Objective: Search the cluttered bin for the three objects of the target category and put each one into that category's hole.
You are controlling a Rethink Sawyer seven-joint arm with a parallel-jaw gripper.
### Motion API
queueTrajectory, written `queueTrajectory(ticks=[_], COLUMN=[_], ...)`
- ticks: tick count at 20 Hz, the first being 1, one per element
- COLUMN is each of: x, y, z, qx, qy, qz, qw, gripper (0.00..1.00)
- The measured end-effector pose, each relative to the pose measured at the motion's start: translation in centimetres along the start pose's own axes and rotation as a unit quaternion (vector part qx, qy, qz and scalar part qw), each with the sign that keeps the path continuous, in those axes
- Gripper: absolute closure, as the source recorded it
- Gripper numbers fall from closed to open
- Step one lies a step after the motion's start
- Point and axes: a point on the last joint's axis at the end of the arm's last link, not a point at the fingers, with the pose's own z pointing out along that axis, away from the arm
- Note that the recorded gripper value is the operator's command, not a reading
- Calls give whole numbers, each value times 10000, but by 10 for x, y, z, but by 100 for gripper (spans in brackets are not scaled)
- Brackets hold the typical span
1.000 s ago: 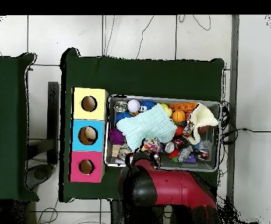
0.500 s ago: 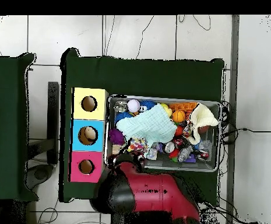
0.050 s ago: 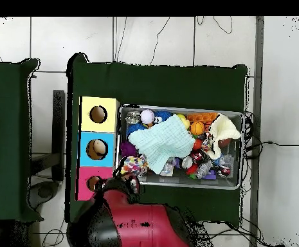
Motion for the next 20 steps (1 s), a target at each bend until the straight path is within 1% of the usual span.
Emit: queueTrajectory(ticks=[4,5,7,10,13,15,16,20], x=[7,9,12,15,23,27,32,36], y=[18,26,34,46,55,56,57,60], z=[-7,-10,-14,-20,-25,-25,-26,-25], qx=[-2,-5,-10,-29,-66,-91,-129,-194], qy=[1,-7,-21,-43,-14,23,74,147], qz=[-8,12,59,194,401,503,630,768], qw=[10000,10000,10000,9998,9992,9987,9979,9968], gripper=[100,100,100,100,100,100,100,100])
